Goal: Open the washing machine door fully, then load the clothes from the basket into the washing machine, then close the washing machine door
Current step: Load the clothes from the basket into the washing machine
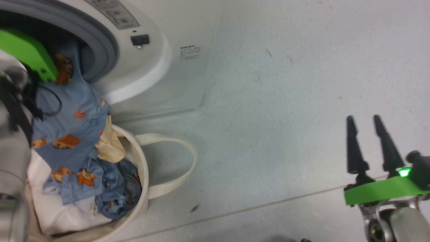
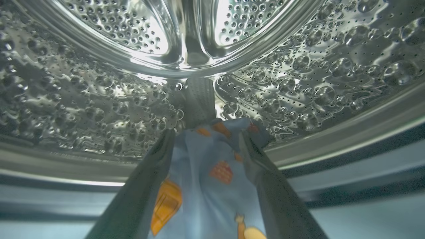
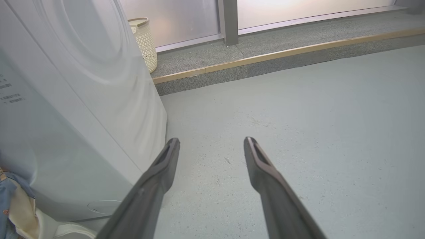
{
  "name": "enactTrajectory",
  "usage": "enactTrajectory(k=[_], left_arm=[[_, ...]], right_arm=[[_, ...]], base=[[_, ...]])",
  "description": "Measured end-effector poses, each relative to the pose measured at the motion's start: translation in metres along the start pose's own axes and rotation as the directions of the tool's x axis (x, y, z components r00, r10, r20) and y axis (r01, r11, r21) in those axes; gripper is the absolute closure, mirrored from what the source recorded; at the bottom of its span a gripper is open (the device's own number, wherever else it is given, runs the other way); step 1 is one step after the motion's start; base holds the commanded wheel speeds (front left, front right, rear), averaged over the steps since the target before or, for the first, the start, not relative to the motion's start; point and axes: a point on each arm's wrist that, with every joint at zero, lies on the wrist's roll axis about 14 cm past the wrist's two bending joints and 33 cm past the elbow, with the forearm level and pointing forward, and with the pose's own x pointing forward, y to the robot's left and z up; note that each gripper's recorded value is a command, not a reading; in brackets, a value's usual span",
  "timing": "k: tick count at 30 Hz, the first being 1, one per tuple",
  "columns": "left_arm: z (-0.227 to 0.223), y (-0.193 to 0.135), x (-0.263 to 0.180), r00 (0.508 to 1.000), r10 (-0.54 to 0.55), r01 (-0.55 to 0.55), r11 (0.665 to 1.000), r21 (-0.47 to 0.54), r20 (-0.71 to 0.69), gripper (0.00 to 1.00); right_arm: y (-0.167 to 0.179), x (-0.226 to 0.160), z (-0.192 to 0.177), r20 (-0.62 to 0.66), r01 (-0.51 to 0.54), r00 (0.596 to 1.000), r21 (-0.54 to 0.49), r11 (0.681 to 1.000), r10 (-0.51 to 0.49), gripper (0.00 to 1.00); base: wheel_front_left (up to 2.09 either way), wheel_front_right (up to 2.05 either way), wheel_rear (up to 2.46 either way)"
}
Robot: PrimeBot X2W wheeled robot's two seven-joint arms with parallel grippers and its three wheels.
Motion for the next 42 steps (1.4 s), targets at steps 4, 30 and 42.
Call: enactTrajectory(k=[4,30,42], left_arm=[[-0.005,-0.003,-0.019,0.999,0.001,0.001,0.999,-0.039,0.033,0.00],[0.025,0.029,-0.223,0.902,-0.035,0.063,0.997,-0.051,0.431,0.00],[-0.023,0.055,-0.284,0.900,0.035,-0.002,0.997,-0.075,0.435,0.00]], right_arm=[[0.012,-0.005,0.001,0.001,-0.034,0.999,0.022,0.999,0.034,0.00],[0.106,-0.044,0.065,0.220,-0.335,0.922,0.045,0.941,0.318,0.00],[0.120,-0.054,0.073,0.243,-0.374,0.900,0.008,0.927,0.361,0.00]], base=[[0.00,0.00,0.00],[0.00,0.00,0.00],[0.00,0.00,0.00]])
